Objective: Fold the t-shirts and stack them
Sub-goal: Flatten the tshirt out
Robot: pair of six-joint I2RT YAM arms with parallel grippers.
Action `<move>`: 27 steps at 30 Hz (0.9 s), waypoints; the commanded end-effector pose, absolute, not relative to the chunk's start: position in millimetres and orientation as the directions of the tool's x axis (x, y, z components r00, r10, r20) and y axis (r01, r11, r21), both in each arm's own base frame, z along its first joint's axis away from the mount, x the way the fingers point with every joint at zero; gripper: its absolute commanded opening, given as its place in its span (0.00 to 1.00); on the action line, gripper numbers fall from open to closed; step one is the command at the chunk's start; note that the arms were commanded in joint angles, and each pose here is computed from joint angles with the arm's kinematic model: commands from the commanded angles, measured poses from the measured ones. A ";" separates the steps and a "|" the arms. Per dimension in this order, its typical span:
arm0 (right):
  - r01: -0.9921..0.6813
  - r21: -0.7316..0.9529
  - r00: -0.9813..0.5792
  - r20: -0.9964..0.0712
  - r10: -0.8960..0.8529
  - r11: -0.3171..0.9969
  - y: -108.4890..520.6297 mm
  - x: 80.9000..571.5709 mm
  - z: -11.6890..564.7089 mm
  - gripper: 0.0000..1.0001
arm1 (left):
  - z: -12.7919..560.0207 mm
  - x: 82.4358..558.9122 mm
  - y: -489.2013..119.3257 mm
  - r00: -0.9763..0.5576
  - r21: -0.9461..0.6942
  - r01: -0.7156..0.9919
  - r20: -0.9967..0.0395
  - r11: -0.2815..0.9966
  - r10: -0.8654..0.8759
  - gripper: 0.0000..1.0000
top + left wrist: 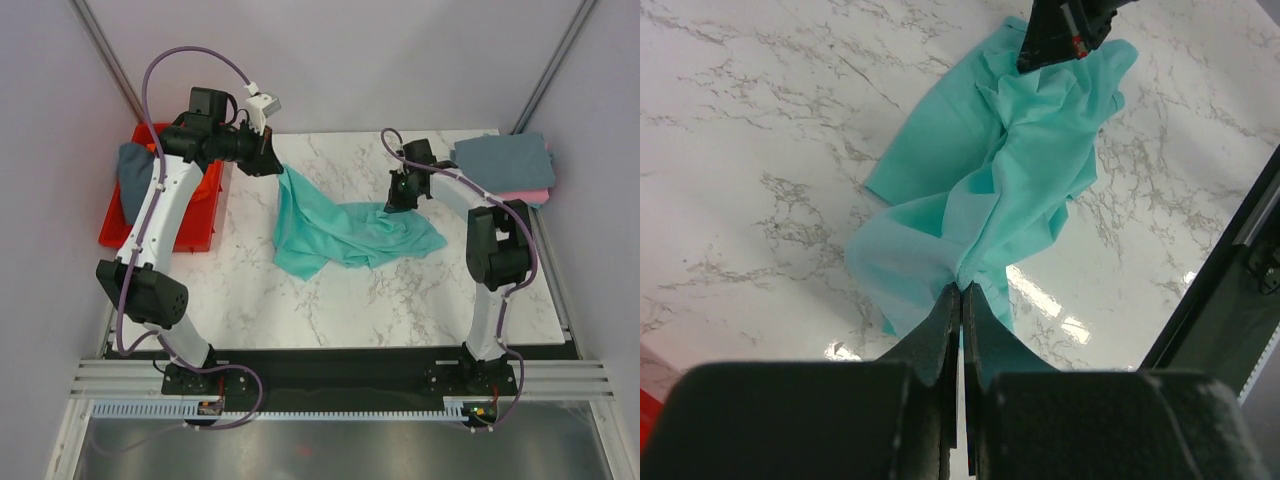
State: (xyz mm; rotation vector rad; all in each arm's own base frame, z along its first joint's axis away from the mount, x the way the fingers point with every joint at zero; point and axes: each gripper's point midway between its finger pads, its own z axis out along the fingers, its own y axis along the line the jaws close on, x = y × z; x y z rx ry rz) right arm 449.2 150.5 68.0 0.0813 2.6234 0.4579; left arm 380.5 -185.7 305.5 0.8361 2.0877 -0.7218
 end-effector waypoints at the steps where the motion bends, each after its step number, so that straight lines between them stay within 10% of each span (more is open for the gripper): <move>1: -0.031 0.454 -0.870 -0.451 0.200 0.890 184.4 455.8 98.6 0.00 | 318.9 375.4 -189.2 -0.498 -0.238 0.750 -0.818 0.617 0.289 0.02; 9: -0.107 0.472 -0.902 -0.416 0.114 0.875 220.6 389.7 89.7 0.01 | 307.3 386.8 -193.5 -0.516 -0.259 0.749 -0.805 0.610 0.292 0.02; 17: -0.332 0.487 -0.805 -0.593 0.026 0.808 238.8 422.9 154.3 0.71 | 301.6 401.9 -196.0 -0.518 -0.257 0.746 -0.803 0.614 0.294 0.02; 27: -0.577 0.306 -0.653 -0.730 -0.202 0.757 183.0 512.9 176.8 0.61 | 281.4 404.8 -186.4 -0.530 -0.217 0.731 -0.778 0.648 0.338 0.02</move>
